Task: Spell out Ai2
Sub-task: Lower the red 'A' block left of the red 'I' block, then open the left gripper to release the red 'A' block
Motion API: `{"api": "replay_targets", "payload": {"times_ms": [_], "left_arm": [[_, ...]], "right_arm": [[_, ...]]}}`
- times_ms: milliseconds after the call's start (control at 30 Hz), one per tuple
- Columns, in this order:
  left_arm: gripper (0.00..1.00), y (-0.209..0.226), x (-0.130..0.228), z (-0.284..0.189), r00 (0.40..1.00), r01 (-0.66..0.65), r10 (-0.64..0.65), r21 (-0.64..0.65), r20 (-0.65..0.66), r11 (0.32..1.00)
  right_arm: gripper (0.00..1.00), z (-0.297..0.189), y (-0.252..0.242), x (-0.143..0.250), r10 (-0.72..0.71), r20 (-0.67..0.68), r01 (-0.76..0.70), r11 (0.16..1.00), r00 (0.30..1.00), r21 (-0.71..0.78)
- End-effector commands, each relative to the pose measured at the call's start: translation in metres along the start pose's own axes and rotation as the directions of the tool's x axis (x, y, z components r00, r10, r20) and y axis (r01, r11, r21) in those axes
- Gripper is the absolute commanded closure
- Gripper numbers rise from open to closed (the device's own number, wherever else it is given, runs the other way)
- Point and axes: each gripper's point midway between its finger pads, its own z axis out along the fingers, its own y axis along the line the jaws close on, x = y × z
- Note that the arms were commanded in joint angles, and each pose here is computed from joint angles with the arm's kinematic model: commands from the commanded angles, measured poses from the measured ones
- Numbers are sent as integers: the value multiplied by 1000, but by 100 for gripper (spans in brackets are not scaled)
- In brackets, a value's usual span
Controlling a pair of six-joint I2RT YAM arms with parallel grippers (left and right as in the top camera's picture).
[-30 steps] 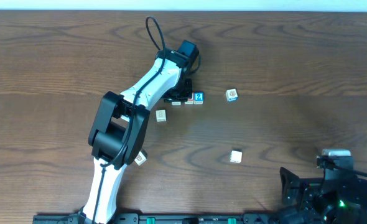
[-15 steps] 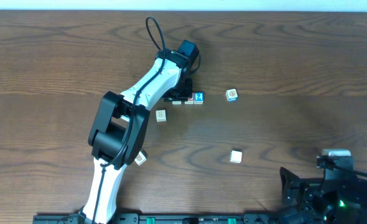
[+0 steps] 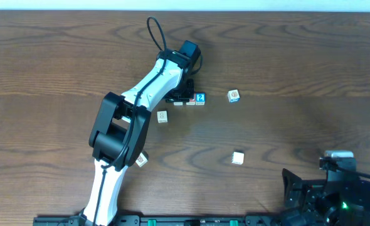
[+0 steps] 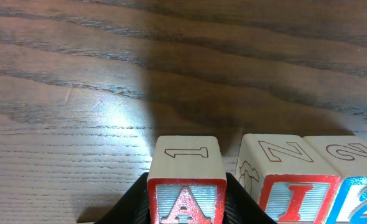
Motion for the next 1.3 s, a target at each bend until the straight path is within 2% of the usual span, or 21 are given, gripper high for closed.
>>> {"api": "replay_targets", "payload": {"times_ms": [0, 633, 1133, 1267], "left_arm": [[63, 3, 3, 8, 1000, 9, -9, -11, -17, 1000], [59, 2, -3, 8, 1000, 8, -8, -11, 9, 1000], [58, 6, -24, 7, 996, 22, -21, -17, 89, 1000], [55, 15, -37, 6, 990, 45, -41, -28, 132, 999]], "right_arm": [[1, 0, 1, 0, 3, 2, -3, 1000, 1000, -4], [1, 0, 1, 0, 3, 2, -3, 1000, 1000, -4], [1, 0, 0, 0, 3, 2, -3, 1000, 1000, -4], [1, 0, 1, 0, 3, 2, -3, 1000, 1000, -4]]}}
